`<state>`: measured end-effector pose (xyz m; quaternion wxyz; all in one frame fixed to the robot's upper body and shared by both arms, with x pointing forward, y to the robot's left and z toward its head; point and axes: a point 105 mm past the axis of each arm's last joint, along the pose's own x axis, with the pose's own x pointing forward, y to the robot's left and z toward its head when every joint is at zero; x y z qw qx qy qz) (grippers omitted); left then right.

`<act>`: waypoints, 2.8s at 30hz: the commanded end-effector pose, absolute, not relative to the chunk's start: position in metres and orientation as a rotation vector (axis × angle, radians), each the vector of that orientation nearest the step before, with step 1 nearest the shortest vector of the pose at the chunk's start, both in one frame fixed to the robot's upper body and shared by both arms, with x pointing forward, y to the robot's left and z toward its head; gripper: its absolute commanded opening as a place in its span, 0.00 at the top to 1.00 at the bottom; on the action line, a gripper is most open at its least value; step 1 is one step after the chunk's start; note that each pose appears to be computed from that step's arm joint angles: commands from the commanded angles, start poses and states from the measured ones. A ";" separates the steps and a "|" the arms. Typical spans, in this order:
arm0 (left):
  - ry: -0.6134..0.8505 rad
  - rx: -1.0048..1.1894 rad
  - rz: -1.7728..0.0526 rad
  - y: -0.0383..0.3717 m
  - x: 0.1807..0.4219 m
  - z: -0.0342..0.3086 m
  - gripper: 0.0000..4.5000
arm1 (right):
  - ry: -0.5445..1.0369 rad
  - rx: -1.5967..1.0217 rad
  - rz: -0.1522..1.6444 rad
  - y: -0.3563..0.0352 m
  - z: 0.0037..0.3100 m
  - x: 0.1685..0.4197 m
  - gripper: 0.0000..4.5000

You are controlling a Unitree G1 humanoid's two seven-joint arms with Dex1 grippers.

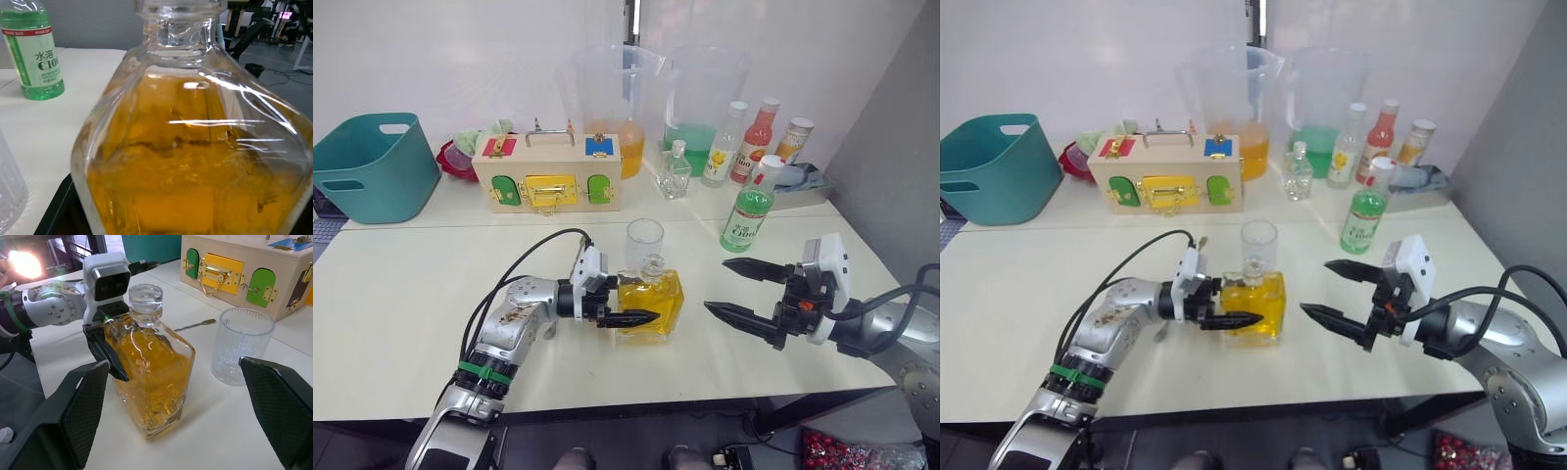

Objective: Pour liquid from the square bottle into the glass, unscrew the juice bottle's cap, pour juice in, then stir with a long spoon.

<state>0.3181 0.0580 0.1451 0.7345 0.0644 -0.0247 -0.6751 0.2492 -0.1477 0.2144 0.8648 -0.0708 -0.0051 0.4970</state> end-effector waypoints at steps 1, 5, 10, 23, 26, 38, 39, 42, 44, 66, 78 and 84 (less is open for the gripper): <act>-0.200 0.195 -1.501 0.055 0.319 0.170 0.37 | -0.046 -0.176 1.027 -0.149 0.226 0.244 0.00; -0.202 0.210 -1.485 0.058 0.319 0.162 0.37 | -0.041 -0.172 1.022 -0.149 0.227 0.243 0.00; -0.195 0.197 -1.464 0.062 0.320 0.160 0.01 | -0.033 -0.166 1.035 -0.147 0.226 0.245 0.00; -0.172 0.219 -1.456 0.066 0.307 0.173 0.01 | -0.045 -0.142 1.069 -0.139 0.224 0.249 0.00; -0.150 0.220 -1.445 0.066 0.307 0.167 0.01 | -0.045 -0.141 1.069 -0.138 0.223 0.250 0.00; -0.125 0.228 -1.429 0.064 0.311 0.162 0.38 | -0.060 -0.149 1.088 -0.133 0.223 0.253 0.00; -0.125 0.228 -1.430 0.063 0.311 0.162 0.38 | -0.060 -0.149 1.099 -0.131 0.224 0.254 0.00; -0.127 0.232 -1.435 0.063 0.311 0.162 0.38 | -0.063 -0.156 1.142 -0.117 0.228 0.259 0.00; -0.128 0.236 -1.435 0.062 0.311 0.162 0.38 | -0.064 -0.155 1.157 -0.108 0.230 0.264 0.00; -0.113 0.242 -1.419 0.062 0.307 0.159 0.38 | -0.082 -0.202 1.229 -0.059 0.216 0.286 0.48; -0.086 0.300 -1.409 0.065 0.308 0.155 0.38 | -0.106 -0.136 1.260 -0.058 0.222 0.282 0.75; -0.022 0.370 -1.370 0.071 0.315 0.139 0.38 | -0.155 -0.068 1.278 -0.059 0.244 0.279 0.75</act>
